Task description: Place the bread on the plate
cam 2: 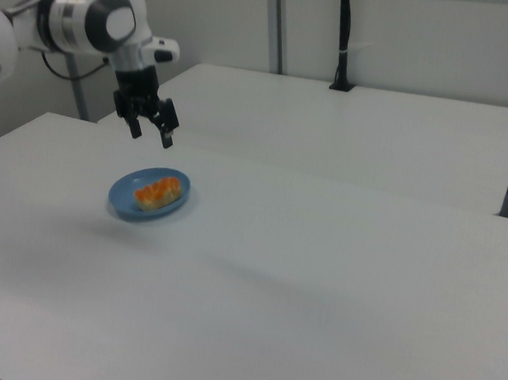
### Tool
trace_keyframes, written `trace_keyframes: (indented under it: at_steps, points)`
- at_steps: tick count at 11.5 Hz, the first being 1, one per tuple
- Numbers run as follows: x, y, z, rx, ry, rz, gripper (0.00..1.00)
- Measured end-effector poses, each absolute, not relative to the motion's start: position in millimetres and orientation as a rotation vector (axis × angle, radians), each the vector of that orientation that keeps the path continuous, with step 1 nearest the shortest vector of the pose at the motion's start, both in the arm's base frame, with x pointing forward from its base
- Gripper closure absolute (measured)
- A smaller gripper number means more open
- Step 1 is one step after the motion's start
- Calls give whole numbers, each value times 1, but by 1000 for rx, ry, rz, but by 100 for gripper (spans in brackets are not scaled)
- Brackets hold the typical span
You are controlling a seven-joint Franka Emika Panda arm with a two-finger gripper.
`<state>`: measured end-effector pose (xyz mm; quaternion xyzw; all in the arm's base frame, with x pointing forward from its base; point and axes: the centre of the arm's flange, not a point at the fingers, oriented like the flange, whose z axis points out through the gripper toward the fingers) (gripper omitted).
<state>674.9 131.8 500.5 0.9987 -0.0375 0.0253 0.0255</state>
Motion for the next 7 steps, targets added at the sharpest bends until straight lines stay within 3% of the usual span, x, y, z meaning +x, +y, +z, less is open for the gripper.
trace_keyframes:
  at_steps: [3,7]
  points:
    - [616,50,579,3097,-46,-15,0]
    - [558,-30,602,3115,78,-29,0]
